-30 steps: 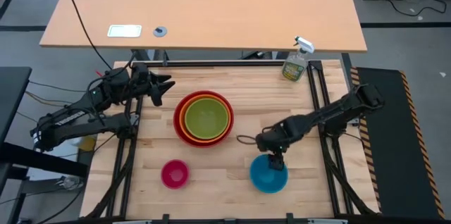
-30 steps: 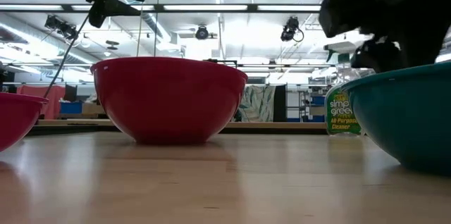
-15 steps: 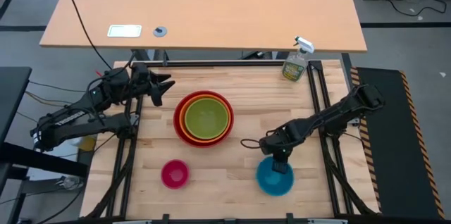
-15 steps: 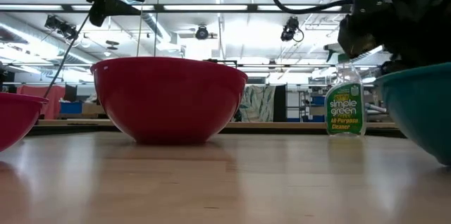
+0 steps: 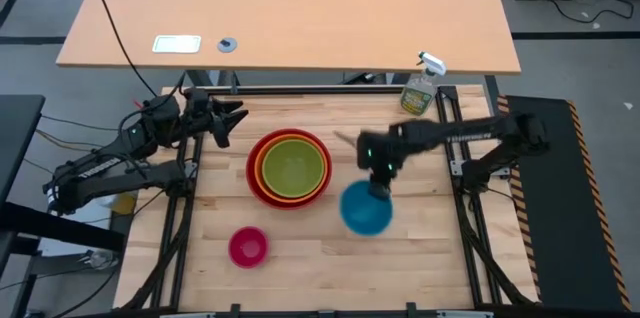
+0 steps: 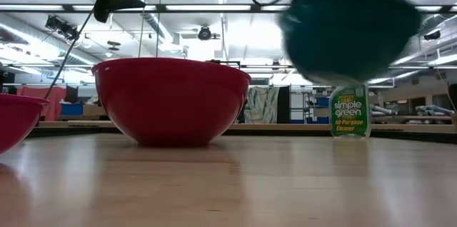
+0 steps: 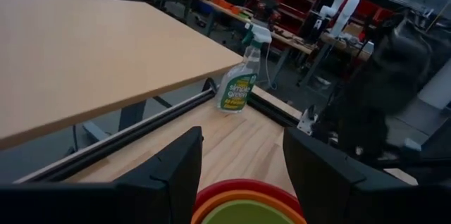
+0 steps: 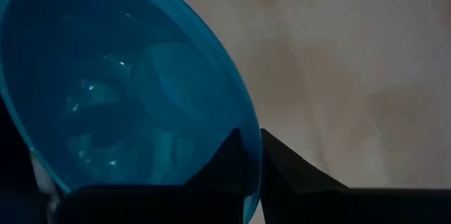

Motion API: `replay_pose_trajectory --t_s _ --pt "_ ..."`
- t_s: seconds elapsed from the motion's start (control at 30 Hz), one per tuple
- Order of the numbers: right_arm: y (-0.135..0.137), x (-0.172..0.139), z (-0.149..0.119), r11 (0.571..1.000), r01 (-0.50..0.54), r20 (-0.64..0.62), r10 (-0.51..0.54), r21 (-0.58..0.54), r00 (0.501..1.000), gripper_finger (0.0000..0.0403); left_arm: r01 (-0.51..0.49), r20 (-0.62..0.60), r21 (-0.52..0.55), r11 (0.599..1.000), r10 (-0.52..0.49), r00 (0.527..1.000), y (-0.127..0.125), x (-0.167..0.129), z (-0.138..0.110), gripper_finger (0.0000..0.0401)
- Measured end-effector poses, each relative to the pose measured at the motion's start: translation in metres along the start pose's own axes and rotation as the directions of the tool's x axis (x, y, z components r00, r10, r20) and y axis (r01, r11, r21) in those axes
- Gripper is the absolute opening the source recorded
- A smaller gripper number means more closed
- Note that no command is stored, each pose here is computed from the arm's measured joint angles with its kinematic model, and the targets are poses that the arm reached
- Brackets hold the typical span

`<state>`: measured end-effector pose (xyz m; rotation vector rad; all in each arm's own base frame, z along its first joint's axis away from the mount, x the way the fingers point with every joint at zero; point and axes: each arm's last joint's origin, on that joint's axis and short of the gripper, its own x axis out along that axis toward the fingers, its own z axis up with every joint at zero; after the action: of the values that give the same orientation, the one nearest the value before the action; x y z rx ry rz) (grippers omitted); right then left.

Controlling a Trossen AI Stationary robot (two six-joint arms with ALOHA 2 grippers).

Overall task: Nest bowls inside each other
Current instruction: Stack the blue bowl on top of the green bowl, then stack the pink bowl on top of the blue bowl

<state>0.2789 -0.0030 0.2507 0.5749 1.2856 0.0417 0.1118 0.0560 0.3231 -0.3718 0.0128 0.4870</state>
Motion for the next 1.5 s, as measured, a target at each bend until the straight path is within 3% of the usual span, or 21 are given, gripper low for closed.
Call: replay_pose_trajectory --t_s 0.17,0.27,0.4,0.5,0.6,0.7,0.77,0.9,1.07,1.17,1.33,1.4,1.5 --pt "-0.011 -0.038 0.041 1.0 -0.019 0.183 0.016 0.017 0.983 0.0041 0.05 -0.062 0.024 0.998 -0.048 0.997 -0.004 0.001 -0.003 0.0201" --pt "-0.016 -0.048 0.069 1.0 -0.024 0.26 0.02 0.015 0.966 0.0039 0.074 -0.21 0.057 0.996 -0.061 0.976 -0.01 0.003 -0.005 0.0201" --pt "-0.024 -0.043 0.114 0.999 -0.028 0.326 0.02 0.018 0.945 0.0032 0.112 -0.408 0.079 0.991 -0.07 0.91 -0.022 0.006 -0.006 0.0201" --pt "-0.031 -0.03 0.147 1.0 0.012 0.36 -0.02 0.024 0.933 0.0034 0.206 -0.536 0.038 0.978 -0.154 0.83 -0.035 0.004 -0.004 0.0201" --pt "-0.038 -0.021 0.173 0.998 0.063 0.383 -0.061 0.007 0.922 0.0041 0.268 -0.667 -0.08 0.96 -0.251 0.701 -0.045 0.002 -0.012 0.0201" --pt "-0.049 -0.011 0.191 0.993 0.114 0.39 -0.09 -0.038 0.916 0.0053 0.27 -0.748 -0.188 0.945 -0.315 0.584 -0.055 -0.001 -0.024 0.0201" --pt "-0.058 -0.005 0.199 0.992 0.111 0.376 -0.08 -0.059 0.923 0.0064 0.241 -0.789 -0.231 0.943 -0.327 0.52 -0.059 -0.003 -0.037 0.0201" --pt "-0.074 0.005 0.206 0.997 0.009 0.313 0.016 -0.076 0.95 0.0105 0.13 -0.853 -0.291 0.948 -0.319 0.414 -0.063 -0.005 -0.069 0.0201" --pt "-0.088 -0.005 0.203 0.997 -0.054 0.294 0.066 -0.051 0.954 0.0154 -0.045 -0.885 -0.348 0.936 -0.313 0.345 -0.064 -0.005 -0.109 0.0201" --pt "-0.087 -0.031 0.197 0.999 0.029 0.333 -0.012 -0.045 0.943 0.0164 -0.139 -0.866 -0.431 0.892 -0.365 0.343 -0.065 -0.004 -0.132 0.0201" --pt "-0.076 -0.083 0.182 0.975 0.202 0.451 -0.142 -0.088 0.881 0.0165 -0.305 -0.844 -0.522 0.796 -0.43 0.322 -0.062 -0.008 -0.167 0.0201" --pt "-0.072 -0.1 0.176 0.961 0.258 0.49 -0.18 -0.096 0.853 0.0164 -0.368 -0.863 -0.499 0.785 -0.41 0.296 -0.059 -0.012 -0.177 0.02" --pt "-0.068 -0.121 0.167 0.943 0.319 0.536 -0.223 -0.092 0.814 0.0164 -0.383 -0.883 -0.463 0.8 -0.376 0.282 -0.06 -0.015 -0.184 0.0195"
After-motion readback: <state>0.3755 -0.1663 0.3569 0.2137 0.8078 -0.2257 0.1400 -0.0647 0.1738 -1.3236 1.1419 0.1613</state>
